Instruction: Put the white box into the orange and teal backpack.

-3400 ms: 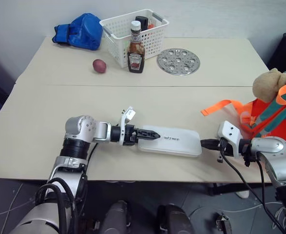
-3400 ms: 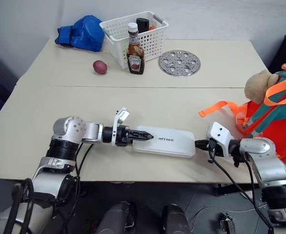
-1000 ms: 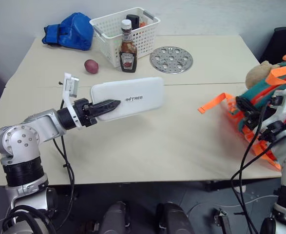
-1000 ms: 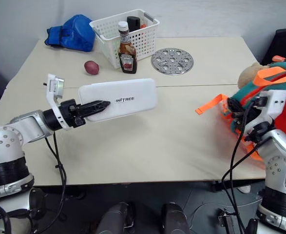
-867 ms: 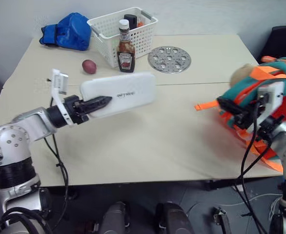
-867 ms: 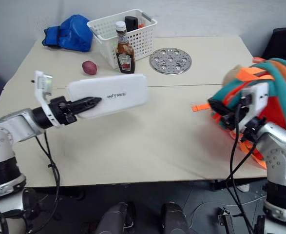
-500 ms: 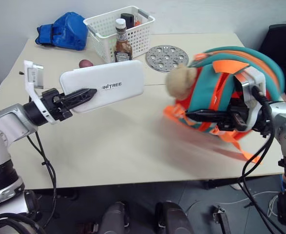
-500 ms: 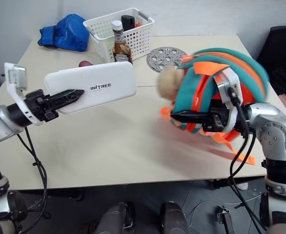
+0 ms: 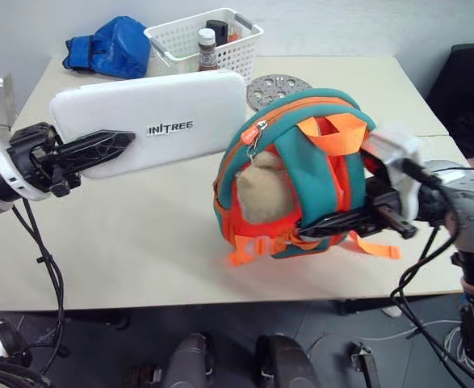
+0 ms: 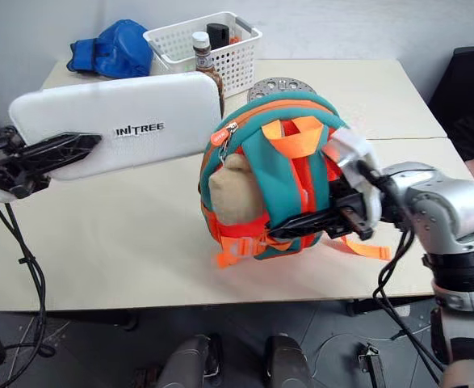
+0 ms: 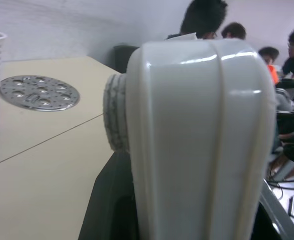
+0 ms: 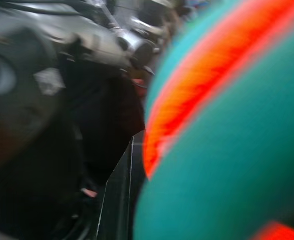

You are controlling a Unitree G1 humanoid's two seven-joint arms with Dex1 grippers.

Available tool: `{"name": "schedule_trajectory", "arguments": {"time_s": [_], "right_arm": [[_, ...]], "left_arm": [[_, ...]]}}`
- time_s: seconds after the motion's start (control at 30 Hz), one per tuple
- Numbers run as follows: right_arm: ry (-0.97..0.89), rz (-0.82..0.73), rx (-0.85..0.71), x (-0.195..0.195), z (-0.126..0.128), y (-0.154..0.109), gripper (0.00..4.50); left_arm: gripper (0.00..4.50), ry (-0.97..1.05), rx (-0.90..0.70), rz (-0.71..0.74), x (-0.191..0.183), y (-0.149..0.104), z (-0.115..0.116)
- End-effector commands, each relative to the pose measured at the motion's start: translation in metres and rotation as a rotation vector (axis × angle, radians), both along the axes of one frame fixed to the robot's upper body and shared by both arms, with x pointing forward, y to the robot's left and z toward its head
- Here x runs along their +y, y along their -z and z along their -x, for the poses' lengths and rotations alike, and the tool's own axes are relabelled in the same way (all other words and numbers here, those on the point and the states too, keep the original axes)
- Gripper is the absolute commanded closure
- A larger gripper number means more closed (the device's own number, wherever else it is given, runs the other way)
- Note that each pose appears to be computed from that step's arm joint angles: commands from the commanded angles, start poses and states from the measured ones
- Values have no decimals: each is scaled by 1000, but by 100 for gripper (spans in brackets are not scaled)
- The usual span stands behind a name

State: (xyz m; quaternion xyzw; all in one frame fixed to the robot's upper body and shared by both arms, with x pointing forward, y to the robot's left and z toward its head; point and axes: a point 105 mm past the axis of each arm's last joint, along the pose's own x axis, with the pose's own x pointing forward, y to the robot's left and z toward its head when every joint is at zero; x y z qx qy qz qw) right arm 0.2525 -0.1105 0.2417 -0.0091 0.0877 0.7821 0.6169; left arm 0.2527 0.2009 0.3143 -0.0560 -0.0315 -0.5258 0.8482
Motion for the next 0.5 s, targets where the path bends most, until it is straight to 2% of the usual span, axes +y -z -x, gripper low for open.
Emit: {"name": "schedule_trajectory", "arguments": {"time_s": [0.03,0.2,0.37,0.5], "right_arm": [[15,-15,-49,-1,0,-8,448],[41,-10,-40,-3,0,-5,448],[47,-4,-36,-3,2,-3,448],[43,0,-35,-2,4,-1,448]], "left_arm": [[329,42,-126,-54,-1,-22,21],[329,-19,-149,-193,8,-16,20],[329,-59,-226,-139,26,-46,24],[329,-24,-195,-181,23,-39,31]]}}
